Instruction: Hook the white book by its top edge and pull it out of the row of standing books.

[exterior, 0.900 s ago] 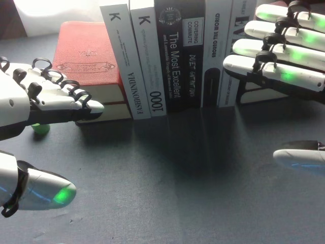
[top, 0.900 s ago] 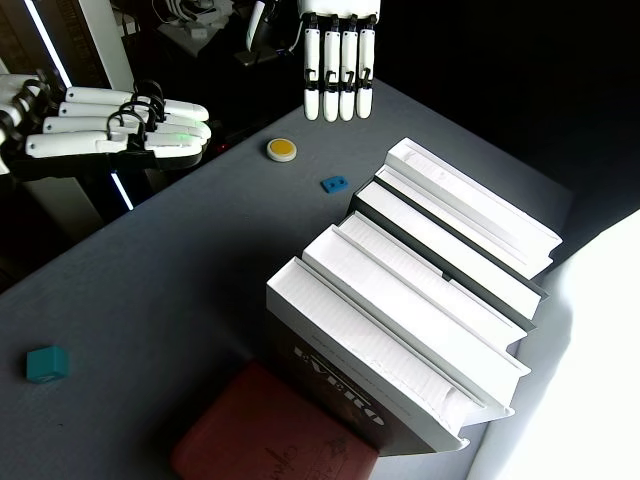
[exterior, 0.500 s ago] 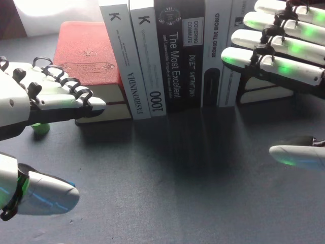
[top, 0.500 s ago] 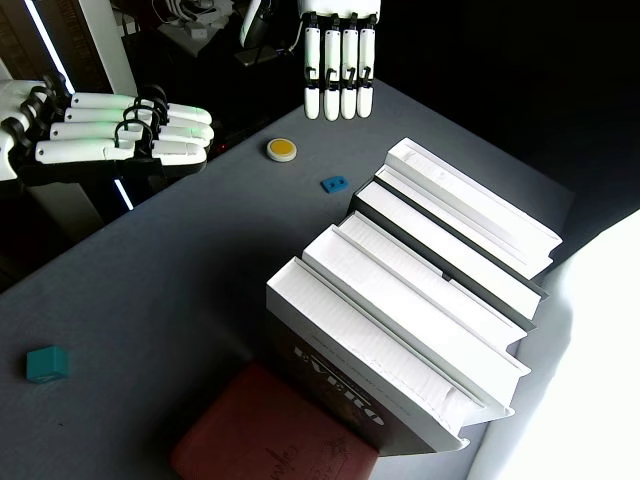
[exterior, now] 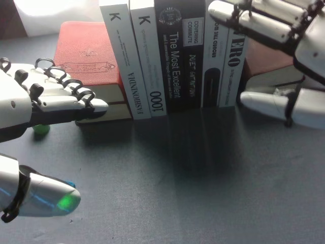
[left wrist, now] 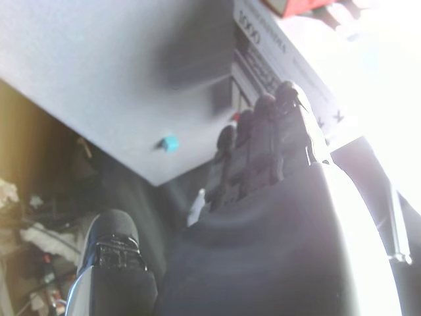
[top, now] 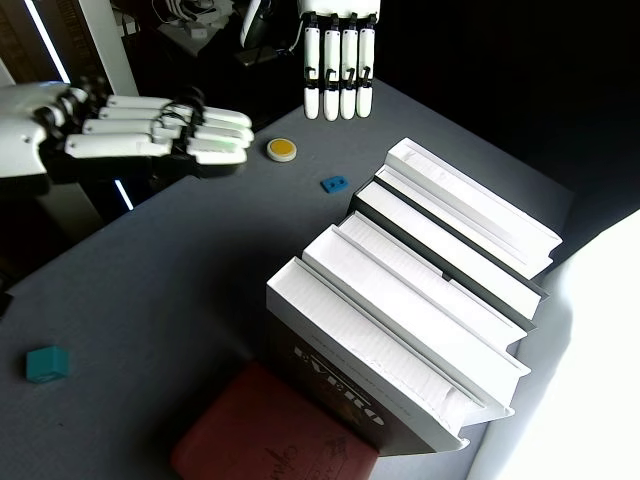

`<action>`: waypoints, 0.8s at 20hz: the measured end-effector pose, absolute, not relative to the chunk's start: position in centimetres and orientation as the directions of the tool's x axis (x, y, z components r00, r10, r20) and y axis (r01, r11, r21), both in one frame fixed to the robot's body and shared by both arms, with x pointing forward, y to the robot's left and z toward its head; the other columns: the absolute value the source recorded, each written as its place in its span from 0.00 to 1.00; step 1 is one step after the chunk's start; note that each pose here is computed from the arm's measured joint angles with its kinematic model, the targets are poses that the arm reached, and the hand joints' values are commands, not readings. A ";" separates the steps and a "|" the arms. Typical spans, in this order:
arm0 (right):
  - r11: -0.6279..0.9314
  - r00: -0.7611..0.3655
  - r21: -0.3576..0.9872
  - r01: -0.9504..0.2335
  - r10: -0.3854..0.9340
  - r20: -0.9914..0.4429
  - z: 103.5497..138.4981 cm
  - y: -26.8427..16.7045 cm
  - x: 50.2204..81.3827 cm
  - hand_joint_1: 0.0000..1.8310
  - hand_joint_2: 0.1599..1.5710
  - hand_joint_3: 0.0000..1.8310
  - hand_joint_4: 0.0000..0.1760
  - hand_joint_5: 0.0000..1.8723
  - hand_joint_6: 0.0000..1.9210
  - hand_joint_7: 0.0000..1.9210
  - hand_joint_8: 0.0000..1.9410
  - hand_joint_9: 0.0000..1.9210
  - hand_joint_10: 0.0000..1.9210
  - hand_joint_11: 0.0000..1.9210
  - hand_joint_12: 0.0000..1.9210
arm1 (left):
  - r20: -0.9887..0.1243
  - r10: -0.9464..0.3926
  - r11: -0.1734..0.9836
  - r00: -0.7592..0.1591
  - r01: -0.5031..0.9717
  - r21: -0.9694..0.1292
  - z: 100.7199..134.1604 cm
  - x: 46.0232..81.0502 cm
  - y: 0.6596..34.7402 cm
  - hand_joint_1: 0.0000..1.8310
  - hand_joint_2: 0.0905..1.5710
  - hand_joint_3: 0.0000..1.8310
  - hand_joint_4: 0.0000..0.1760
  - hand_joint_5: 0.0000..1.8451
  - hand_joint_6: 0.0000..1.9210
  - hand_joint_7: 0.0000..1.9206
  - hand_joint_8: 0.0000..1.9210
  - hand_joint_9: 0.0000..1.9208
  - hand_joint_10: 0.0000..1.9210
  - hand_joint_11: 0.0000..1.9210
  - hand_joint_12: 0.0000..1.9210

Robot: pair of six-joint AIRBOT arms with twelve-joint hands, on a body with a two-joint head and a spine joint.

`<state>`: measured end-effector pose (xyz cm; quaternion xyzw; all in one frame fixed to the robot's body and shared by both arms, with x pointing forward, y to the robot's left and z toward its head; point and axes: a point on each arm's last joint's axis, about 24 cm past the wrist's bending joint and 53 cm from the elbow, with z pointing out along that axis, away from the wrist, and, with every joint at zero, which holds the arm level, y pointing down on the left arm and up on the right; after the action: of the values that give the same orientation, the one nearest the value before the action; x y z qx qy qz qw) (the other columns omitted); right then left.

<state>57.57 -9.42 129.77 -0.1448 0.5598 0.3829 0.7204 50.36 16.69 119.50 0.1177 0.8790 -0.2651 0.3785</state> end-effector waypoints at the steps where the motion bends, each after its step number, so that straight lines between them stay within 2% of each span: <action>1: 0.674 0.088 0.221 -0.705 0.393 -0.915 129.9 -9.5 57.9 0.01 0.79 0.00 0.00 0.04 0.01 0.03 0.01 0.01 0.00 0.01 0.01 | -0.728 0.004 0.832 -0.686 0.406 -0.377 119.5 50.4 16.8 0.00 0.68 0.01 0.00 0.00 0.00 0.00 0.00 0.00 0.00 0.00 0.00; 5: 0.686 0.142 0.210 -0.696 0.418 -0.897 131.4 -9.4 58.3 0.02 0.79 0.00 0.00 0.04 0.00 0.03 0.00 0.02 0.00 0.01 0.02 | -0.727 0.002 0.833 -0.686 0.403 -0.378 119.5 50.5 16.9 0.00 0.69 0.01 0.00 0.00 0.00 0.00 0.00 0.00 0.00 0.00 0.00; 6: 0.700 0.159 0.207 -0.683 0.420 -0.894 131.5 -9.4 58.6 0.02 0.79 0.00 0.00 0.05 0.00 0.04 0.00 0.03 0.00 0.00 0.07 | -0.727 0.000 0.834 -0.686 0.401 -0.378 119.5 50.6 16.9 0.00 0.69 0.01 0.00 0.00 0.00 0.00 0.00 0.00 0.00 0.01 0.00; 7: 0.719 0.177 0.202 -0.665 0.414 -0.893 131.4 -9.6 59.2 0.03 0.79 0.00 0.00 0.06 0.00 0.05 0.00 0.03 0.00 0.00 0.09 | -0.727 0.000 0.834 -0.686 0.401 -0.378 119.5 50.6 16.9 0.00 0.69 0.01 0.00 0.00 0.00 0.00 0.00 0.00 0.00 0.01 0.00; 12: 0.776 0.234 0.182 -0.604 0.391 -0.890 131.5 -10.2 61.1 0.01 0.80 0.00 0.00 0.04 0.00 0.03 0.00 0.01 0.00 0.00 0.02 | -0.727 0.001 0.834 -0.686 0.402 -0.378 119.5 50.6 16.9 0.00 0.70 0.01 0.00 0.00 0.00 0.00 0.00 0.00 0.00 0.00 0.00; 16: 0.794 0.267 0.167 -0.584 0.383 -0.884 131.7 -10.3 61.9 0.03 0.80 0.00 0.00 0.06 0.00 0.05 0.00 0.03 0.00 0.00 0.10 | -0.727 0.001 0.834 -0.686 0.402 -0.378 119.5 50.6 16.9 0.00 0.69 0.01 0.00 0.00 0.00 0.00 0.00 0.00 0.00 0.00 0.00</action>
<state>61.86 -10.28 131.65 -0.0964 0.5223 0.3061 0.7901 50.57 16.92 119.50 0.1146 0.8793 -0.2645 0.3790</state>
